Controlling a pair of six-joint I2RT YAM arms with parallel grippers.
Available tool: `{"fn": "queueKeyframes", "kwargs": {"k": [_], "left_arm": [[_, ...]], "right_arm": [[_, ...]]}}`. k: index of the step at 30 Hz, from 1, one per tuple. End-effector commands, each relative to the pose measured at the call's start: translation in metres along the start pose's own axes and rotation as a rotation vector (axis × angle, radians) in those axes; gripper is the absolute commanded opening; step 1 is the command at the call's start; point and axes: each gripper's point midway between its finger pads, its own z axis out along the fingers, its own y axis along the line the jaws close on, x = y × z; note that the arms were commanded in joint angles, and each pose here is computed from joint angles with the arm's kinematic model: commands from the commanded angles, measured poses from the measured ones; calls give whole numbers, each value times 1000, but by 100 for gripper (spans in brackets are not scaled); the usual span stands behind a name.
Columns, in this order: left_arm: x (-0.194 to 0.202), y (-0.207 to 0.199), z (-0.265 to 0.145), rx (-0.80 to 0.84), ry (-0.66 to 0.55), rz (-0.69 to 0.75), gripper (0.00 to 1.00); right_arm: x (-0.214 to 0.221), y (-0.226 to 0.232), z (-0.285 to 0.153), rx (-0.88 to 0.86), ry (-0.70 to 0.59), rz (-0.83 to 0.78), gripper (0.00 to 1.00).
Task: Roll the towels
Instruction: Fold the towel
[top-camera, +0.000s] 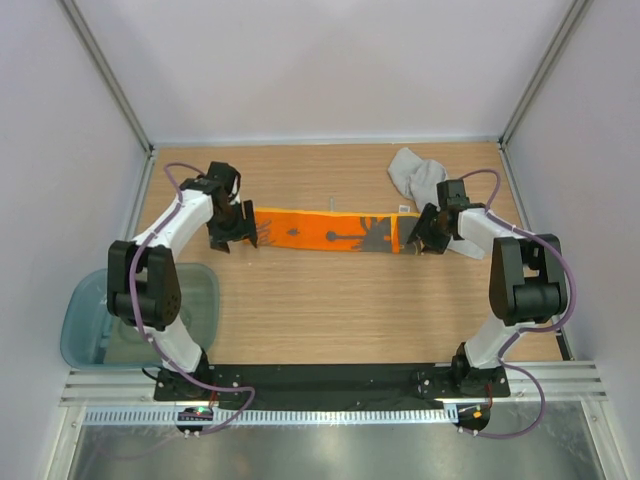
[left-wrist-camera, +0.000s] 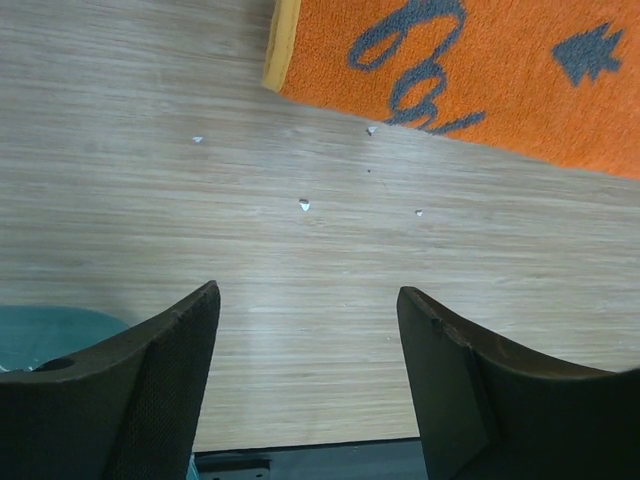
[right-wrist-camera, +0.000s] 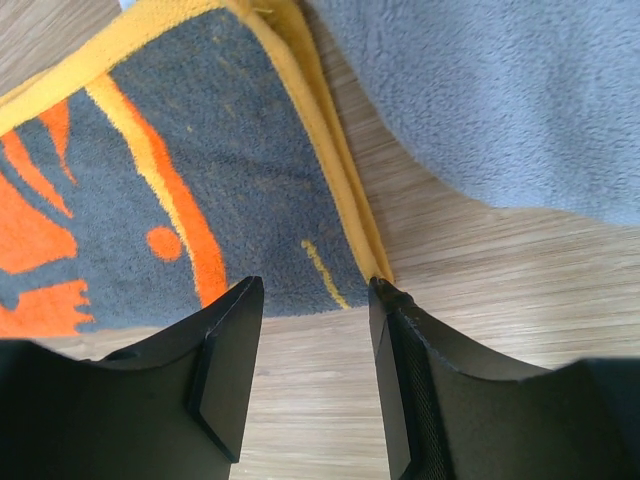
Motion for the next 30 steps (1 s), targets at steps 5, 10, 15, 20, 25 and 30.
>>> {"fn": "queueKeyframes", "kwargs": {"k": [5,10,15,20,25,30], "left_arm": [[-31,-66,-24,116,-135,65,66],[-22,-131,-9,159,-93,155,58],[-20,-192,7,253,-66,187,31],[-10,-235,32,304,-24,224,16],[1,-258,47,304,-7,251,10],[17,-257,69,259,21,274,9]], "right_arm": [[-11,-10,3,35,-50,15,55],[-6,-16,8,57,-34,3,56],[-2,-25,10,83,-23,-5,56],[3,-28,-2,84,-33,-7,57],[12,-32,-13,80,-38,-3,59],[12,-35,-23,85,-63,-15,63]]}}
